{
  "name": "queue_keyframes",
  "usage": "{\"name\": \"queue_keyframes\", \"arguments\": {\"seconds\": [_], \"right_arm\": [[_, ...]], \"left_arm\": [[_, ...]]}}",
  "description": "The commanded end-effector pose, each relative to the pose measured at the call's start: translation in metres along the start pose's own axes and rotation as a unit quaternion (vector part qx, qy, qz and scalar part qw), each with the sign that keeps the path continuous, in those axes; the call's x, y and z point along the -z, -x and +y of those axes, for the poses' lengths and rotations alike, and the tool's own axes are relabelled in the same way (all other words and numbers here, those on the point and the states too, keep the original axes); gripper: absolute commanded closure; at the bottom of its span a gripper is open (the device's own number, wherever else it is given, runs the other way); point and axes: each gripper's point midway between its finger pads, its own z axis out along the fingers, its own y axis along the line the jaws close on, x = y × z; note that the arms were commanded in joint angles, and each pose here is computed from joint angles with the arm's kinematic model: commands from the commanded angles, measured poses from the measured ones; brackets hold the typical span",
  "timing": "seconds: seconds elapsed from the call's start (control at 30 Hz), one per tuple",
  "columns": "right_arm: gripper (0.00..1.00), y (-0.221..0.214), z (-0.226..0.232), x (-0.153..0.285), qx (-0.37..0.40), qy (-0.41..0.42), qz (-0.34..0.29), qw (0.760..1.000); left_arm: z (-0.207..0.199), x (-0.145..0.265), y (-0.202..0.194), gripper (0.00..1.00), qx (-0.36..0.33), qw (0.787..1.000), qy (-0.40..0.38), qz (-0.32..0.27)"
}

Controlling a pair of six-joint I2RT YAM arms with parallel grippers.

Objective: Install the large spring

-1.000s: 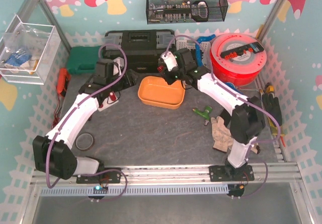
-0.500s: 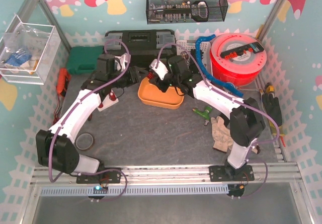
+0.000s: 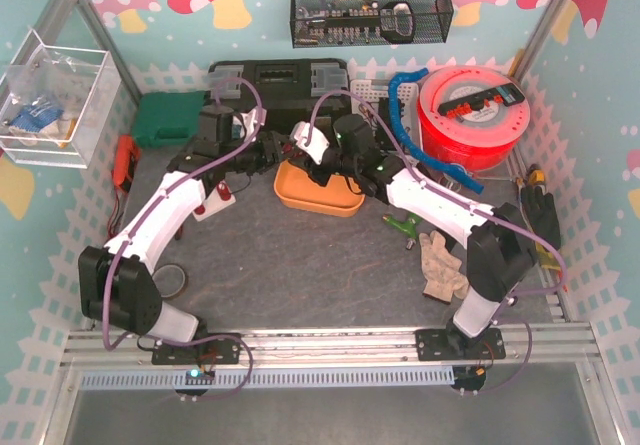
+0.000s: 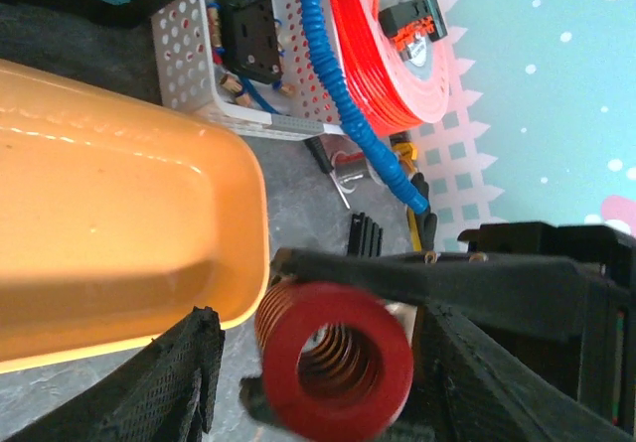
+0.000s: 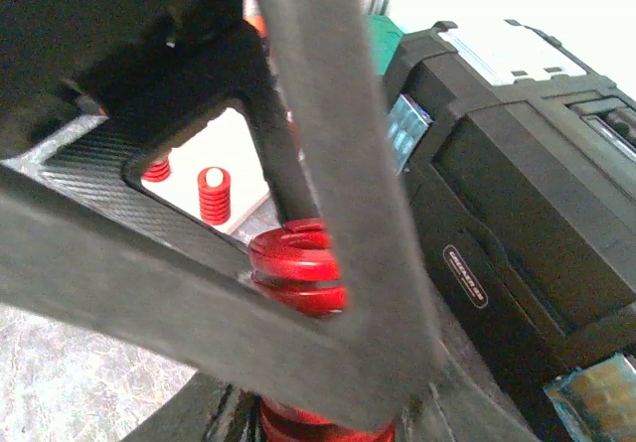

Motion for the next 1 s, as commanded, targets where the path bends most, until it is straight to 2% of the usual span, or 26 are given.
{"name": "queue_keyframes", "arguments": {"seconds": [0.0, 0.13, 0.37, 0.5, 0.63, 0.7, 0.77, 0.9, 0.97], "right_arm": [[1.0, 0.024, 0.007, 0.008, 0.036, 0.001, -0.036, 0.999], [1.0, 0.026, 0.01, 0.008, 0.039, 0.0, -0.036, 0.999], [1.0, 0.023, 0.018, 0.007, 0.047, 0.008, -0.034, 0.998], [1.0, 0.021, 0.022, 0.005, 0.053, 0.012, -0.031, 0.998], [0.98, 0.017, 0.02, 0.003, 0.047, 0.005, -0.023, 0.999], [0.87, 0.016, 0.016, 0.002, 0.04, -0.006, -0.018, 0.999], [0.71, 0.013, 0.012, 0.0, 0.028, -0.014, -0.011, 0.999], [0.46, 0.008, 0.009, 0.0, -0.002, -0.027, -0.002, 1.0], [0.21, 0.004, 0.009, 0.005, -0.013, -0.033, -0.005, 0.999]], "left_arm": [[-0.015, 0.001, 0.009, 0.43, 0.001, 1.0, -0.025, -0.001], [-0.015, 0.001, 0.011, 0.43, 0.002, 1.0, -0.027, -0.001], [-0.017, 0.002, 0.014, 0.53, -0.001, 1.0, -0.03, -0.003], [-0.015, 0.004, 0.014, 0.66, 0.001, 1.0, -0.029, -0.004], [-0.013, 0.009, 0.016, 0.87, 0.001, 1.0, -0.026, -0.01], [-0.012, 0.013, 0.018, 0.95, 0.003, 1.0, -0.021, -0.015], [-0.007, 0.015, 0.019, 0.99, 0.007, 1.0, -0.013, -0.019], [0.004, 0.021, 0.025, 1.0, 0.013, 0.999, 0.013, -0.036], [0.012, 0.026, 0.03, 1.0, 0.014, 0.998, 0.033, -0.049]]}}
